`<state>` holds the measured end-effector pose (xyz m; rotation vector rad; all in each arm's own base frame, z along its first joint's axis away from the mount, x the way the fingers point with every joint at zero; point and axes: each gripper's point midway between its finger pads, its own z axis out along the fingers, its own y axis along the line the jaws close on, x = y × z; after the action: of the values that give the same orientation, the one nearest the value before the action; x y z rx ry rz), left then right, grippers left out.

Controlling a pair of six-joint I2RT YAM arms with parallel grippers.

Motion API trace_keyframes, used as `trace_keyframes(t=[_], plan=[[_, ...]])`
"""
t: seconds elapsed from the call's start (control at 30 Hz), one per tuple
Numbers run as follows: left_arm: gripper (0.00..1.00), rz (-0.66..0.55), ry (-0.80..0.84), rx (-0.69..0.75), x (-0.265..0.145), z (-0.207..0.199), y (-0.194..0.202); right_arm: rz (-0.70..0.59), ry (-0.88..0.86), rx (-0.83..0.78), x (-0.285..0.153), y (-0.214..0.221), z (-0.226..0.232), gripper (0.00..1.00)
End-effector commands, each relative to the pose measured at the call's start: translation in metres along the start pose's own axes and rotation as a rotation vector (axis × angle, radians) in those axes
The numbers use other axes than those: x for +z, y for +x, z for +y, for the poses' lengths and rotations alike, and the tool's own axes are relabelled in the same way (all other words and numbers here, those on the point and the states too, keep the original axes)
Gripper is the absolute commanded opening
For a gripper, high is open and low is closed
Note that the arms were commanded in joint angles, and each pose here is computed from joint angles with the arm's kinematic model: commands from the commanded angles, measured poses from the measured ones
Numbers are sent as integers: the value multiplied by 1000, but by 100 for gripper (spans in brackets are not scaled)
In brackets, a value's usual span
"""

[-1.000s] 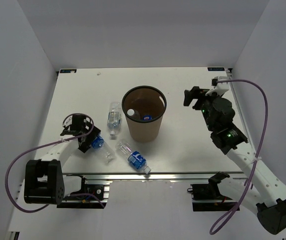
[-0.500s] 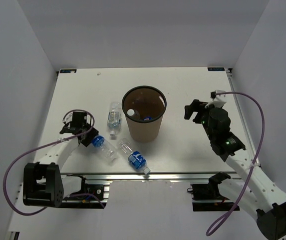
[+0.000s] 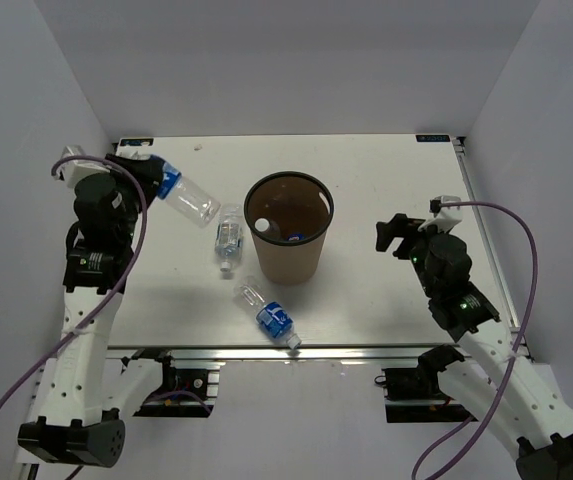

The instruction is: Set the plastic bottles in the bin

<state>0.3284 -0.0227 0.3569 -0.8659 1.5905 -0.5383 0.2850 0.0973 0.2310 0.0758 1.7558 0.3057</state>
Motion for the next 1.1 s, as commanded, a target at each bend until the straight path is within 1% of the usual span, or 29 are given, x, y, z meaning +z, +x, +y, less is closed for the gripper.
trace_keyframes(t=[0.0, 0.03, 0.07, 0.1, 0.13, 0.17, 0.2, 0.23, 0.27, 0.33, 0.37, 0.4, 0.43, 0.47, 0.53, 0.6, 0.63, 0.7, 0.73, 0.8, 0.83, 0.9, 0.93, 1.0, 1.03, 1.07], plan=[[30, -26, 226, -28, -2, -64, -18, -81, -48, -2, -5, -19, 7, 89], [30, -3, 243, -24, 7, -71, -12, -85, -59, -1, -5, -20, 9, 89], [30, -1, 307, -23, 4, -94, -13, -82, -83, -5, -6, -20, 13, 89], [30, 13, 330, -14, 6, -106, -8, -83, -95, -11, -7, -20, 15, 89], [30, 29, 315, 3, 21, -111, 5, -79, -108, -12, -7, -19, 17, 89], [30, 71, 351, 47, 17, -130, 27, -79, -113, -12, -8, -20, 18, 89], [31, 62, 380, 63, 14, -150, 26, -78, -114, -17, -8, -19, 18, 89], [31, 58, 372, 83, 18, -156, 33, -71, -110, -20, -8, -18, 17, 89], [32, 91, 375, 134, 25, -163, 57, -66, -110, -23, -9, -16, 17, 89], [32, 73, 383, 180, 29, -171, 65, -60, -107, -28, -9, -13, 15, 89], [33, 35, 350, 218, 36, -168, 67, -58, -106, -28, -10, -12, 14, 89], [34, 23, 344, 248, 39, -165, 71, -53, -108, -29, -10, -8, 14, 89], [35, 10, 355, 289, 41, -164, 74, -52, -111, -34, -11, -7, 13, 89], [36, 7, 399, 290, 39, -172, 77, -55, -112, -35, -11, -8, 14, 89], [40, 49, 445, 321, 38, -171, 96, -57, -106, -38, -11, -8, 12, 89], [46, 74, 509, 317, 33, -178, 110, -63, -106, -35, -11, -9, 13, 89], [54, 95, 510, 326, 36, -170, 123, -61, -108, -35, -10, -8, 13, 89], [55, 107, 520, 331, 35, -170, 134, -62, -112, -35, -11, -7, 13, 89], [60, 115, 514, 355, 37, -167, 142, -57, -118, -36, -11, -5, 14, 89], [65, 128, 504, 379, 36, -165, 152, -53, -133, -38, -11, -5, 17, 89], [77, 134, 505, 395, 37, -164, 155, -44, -156, -38, -12, -3, 21, 89], [92, 137, 499, 401, 36, -164, 157, -32, -222, -38, -14, -2, 32, 89], [98, 133, 498, 405, 36, -163, 155, -25, -292, -38, -18, -2, 44, 89], [98, 121, 496, 409, 33, -164, 149, 4, -343, -41, -19, 8, 52, 89], [98, 112, 485, 409, 32, -164, 145, 28, -411, -46, -24, 14, 62, 89], [98, 111, 479, 414, 29, -163, 141, 40, -438, -49, -25, 18, 66, 89]])
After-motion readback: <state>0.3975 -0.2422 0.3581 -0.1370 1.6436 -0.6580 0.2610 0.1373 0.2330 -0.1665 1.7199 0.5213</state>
